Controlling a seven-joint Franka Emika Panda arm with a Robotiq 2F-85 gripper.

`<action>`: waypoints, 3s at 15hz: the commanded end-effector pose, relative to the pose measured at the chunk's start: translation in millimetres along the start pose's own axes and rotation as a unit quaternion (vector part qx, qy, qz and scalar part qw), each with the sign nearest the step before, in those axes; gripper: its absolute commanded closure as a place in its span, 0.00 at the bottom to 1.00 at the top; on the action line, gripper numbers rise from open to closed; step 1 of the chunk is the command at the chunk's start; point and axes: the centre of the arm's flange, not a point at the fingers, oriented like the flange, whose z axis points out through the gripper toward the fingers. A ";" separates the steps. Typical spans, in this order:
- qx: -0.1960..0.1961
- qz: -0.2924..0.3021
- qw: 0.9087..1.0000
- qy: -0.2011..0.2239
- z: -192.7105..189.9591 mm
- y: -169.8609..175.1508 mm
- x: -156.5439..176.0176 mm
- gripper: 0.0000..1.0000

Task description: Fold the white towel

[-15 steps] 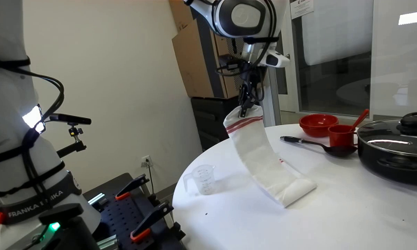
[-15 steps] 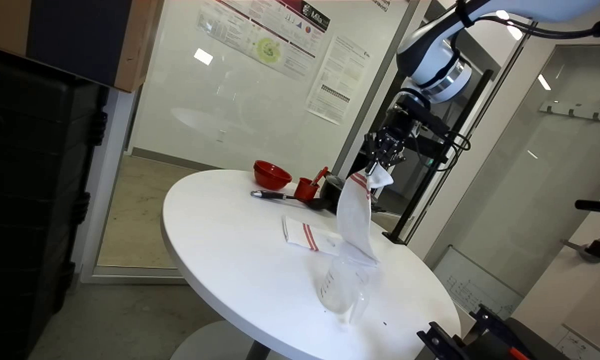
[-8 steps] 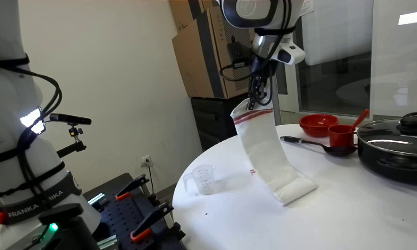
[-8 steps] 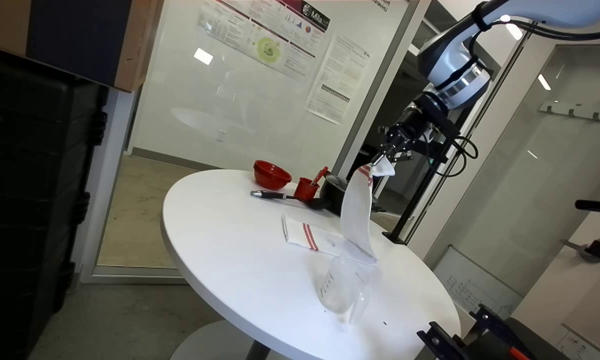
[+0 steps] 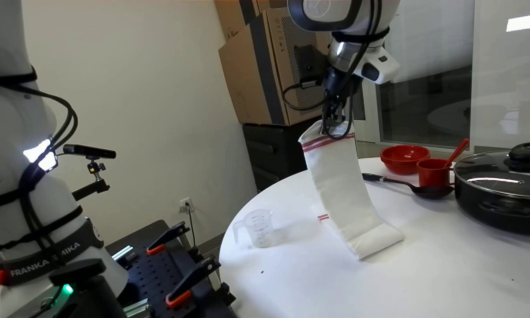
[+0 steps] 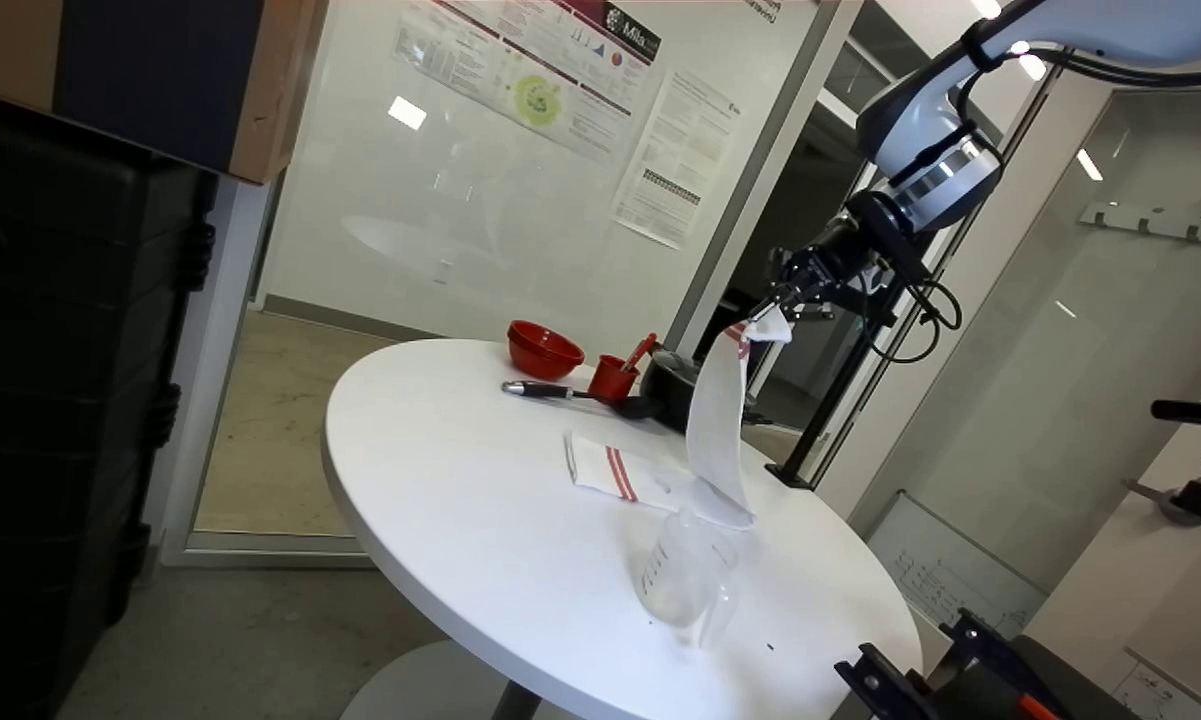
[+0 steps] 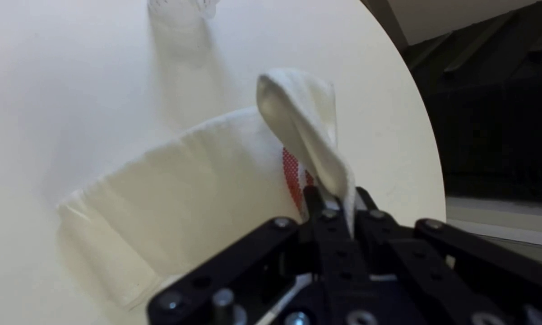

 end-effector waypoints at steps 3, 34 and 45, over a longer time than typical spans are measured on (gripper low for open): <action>0.033 -0.004 0.999 0.000 -16.8 1.5 -1.6 0.99; -0.106 0.063 0.992 -0.021 30.4 1.6 40.8 0.99; -0.116 0.100 0.988 -0.014 9.6 93.2 61.5 0.99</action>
